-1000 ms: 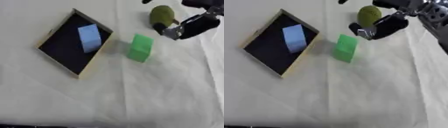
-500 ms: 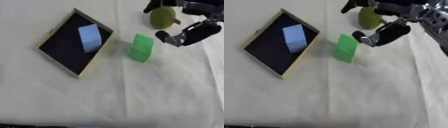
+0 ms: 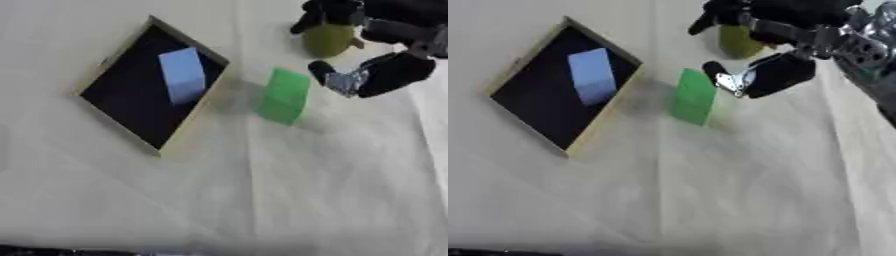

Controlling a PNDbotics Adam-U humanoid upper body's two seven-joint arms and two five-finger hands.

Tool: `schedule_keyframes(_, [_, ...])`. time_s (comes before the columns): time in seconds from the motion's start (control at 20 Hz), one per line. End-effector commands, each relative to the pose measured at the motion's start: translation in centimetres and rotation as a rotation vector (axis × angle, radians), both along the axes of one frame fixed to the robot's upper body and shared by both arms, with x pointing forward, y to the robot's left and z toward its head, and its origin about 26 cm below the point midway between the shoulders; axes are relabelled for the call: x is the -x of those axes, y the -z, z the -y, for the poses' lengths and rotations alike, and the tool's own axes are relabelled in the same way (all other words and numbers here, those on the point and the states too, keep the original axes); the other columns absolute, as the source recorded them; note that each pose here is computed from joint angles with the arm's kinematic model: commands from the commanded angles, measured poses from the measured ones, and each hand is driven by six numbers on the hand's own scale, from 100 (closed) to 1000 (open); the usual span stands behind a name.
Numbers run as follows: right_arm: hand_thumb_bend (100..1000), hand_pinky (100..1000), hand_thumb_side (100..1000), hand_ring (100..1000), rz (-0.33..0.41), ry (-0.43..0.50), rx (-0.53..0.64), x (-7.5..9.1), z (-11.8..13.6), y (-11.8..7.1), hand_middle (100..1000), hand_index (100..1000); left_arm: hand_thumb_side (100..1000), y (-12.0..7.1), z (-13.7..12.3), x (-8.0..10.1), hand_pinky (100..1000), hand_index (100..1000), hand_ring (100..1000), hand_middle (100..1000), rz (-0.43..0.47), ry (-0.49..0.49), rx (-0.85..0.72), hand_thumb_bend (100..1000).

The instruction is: Pick up objects on the table and place them in the box.

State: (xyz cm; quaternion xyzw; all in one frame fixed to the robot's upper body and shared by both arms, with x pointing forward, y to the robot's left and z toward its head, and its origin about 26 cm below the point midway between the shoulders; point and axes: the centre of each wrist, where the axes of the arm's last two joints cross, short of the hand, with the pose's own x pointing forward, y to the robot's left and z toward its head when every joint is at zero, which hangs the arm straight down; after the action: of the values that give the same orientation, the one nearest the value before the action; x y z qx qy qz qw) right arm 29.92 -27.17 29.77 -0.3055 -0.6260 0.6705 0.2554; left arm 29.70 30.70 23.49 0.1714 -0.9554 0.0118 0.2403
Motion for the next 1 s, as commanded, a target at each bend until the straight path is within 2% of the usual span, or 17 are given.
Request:
schedule_keyframes(0.05, [100,945,669,1000,0.059,0.022,0.044,0.4,0.1,-0.7,837,916,782,-1.0,-0.3,0.3,757,822,788,786,0.026,-0.004,-0.023,308])
schedule_keyframes(0.3, [100,946,677,1000,0.066,0.024,0.048,0.4,0.1,-0.5,836,929,781,-1.0,-0.3,0.3,757,822,788,786,0.026,-0.004,-0.023,309])
schedule_keyframes(0.35, [184,949,425,1000,0.051,0.03,0.049,0.4,0.1,-0.1,841,927,779,-1.0,-0.3,0.3,757,822,788,786,0.025,-0.004,-0.023,312])
schedule_keyframes(0.4, [184,949,425,1000,0.03,0.038,0.042,0.3,0.0,0.5,841,927,779,-0.9,-0.3,0.3,757,822,788,786,0.023,-0.003,-0.022,312])
schedule_keyframes(0.45, [352,952,210,1000,0.009,0.042,0.033,0.3,-0.1,0.9,845,923,779,-0.9,-0.3,0.3,757,822,788,786,0.022,-0.003,-0.022,312])
schedule_keyframes(0.5, [352,952,210,1000,-0.009,0.044,0.024,0.3,-0.2,1.2,845,923,779,-0.9,-0.3,0.3,757,822,788,786,0.021,-0.003,-0.022,312])
schedule_keyframes(0.55, [465,952,100,1000,-0.03,0.044,0.01,0.3,-0.3,1.5,846,917,778,-0.9,-0.3,0.3,757,822,788,786,0.021,-0.003,-0.021,313])
schedule_keyframes(0.8, [399,951,100,1000,-0.102,0.047,-0.093,0.1,-0.5,2.2,846,914,778,-0.8,-0.3,0.3,757,822,789,785,0.019,-0.004,-0.021,312])
schedule_keyframes(0.85, [344,951,103,1000,-0.105,0.047,-0.114,0.1,-0.5,2.3,846,915,777,-0.8,-0.3,0.3,758,822,789,785,0.019,-0.005,-0.022,313])
schedule_keyframes(1.0, [243,952,216,1000,-0.102,0.045,-0.154,0.1,-0.6,2.5,848,919,776,-0.8,-0.4,0.4,758,822,789,785,0.019,-0.007,-0.024,313])
